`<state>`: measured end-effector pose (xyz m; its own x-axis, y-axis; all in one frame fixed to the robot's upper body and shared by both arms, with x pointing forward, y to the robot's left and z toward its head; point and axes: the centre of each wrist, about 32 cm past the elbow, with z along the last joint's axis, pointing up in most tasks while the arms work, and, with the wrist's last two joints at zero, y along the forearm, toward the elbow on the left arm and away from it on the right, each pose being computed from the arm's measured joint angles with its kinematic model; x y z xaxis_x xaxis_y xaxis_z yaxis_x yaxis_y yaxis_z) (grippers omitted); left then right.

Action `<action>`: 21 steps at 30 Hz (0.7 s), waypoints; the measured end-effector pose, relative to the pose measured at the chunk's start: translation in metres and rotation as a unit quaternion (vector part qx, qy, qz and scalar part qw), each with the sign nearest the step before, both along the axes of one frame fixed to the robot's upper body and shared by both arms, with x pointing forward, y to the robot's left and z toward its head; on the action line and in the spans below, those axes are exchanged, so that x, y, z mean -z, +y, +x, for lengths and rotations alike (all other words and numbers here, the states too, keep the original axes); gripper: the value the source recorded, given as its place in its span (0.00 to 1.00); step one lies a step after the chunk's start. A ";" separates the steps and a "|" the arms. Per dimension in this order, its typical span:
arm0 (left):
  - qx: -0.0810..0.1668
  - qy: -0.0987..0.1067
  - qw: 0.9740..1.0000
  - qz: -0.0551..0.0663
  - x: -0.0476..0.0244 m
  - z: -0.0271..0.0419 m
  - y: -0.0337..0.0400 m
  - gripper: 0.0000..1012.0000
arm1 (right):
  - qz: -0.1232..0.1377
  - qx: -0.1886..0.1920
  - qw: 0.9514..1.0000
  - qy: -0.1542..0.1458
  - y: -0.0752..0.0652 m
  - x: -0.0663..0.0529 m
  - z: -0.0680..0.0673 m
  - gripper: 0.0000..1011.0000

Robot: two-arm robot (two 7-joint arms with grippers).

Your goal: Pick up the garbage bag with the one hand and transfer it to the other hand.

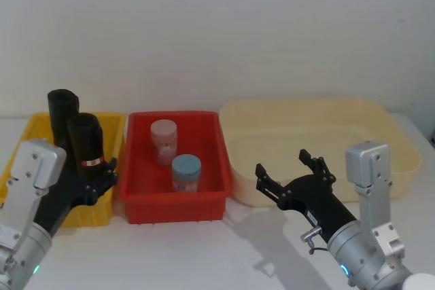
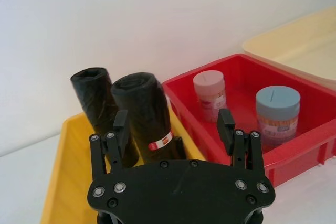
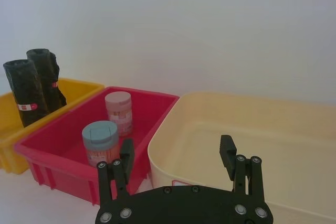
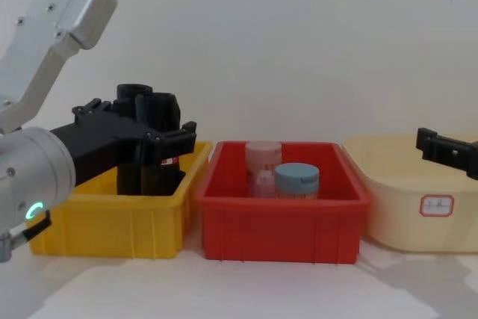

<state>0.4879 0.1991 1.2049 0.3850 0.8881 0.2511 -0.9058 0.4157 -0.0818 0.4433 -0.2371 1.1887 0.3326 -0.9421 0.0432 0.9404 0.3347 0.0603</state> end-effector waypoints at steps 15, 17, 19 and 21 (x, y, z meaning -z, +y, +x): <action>-0.035 0.015 0.999 -0.008 0.0071 -0.0064 0.0090 0.99 | 0.000 0.000 1.000 0.000 0.000 0.000 0.000 0.99; -0.038 0.018 0.999 -0.011 0.0087 -0.0054 0.0102 0.99 | 0.000 0.000 1.000 0.000 0.000 0.000 0.000 0.99; -0.039 0.021 0.999 -0.012 0.0099 -0.0042 0.0110 0.99 | 0.000 0.000 1.000 0.000 0.000 0.000 0.000 0.99; -0.040 0.024 0.999 -0.015 0.0108 -0.0021 0.0118 0.99 | 0.000 0.000 1.000 0.000 0.000 0.000 0.000 0.99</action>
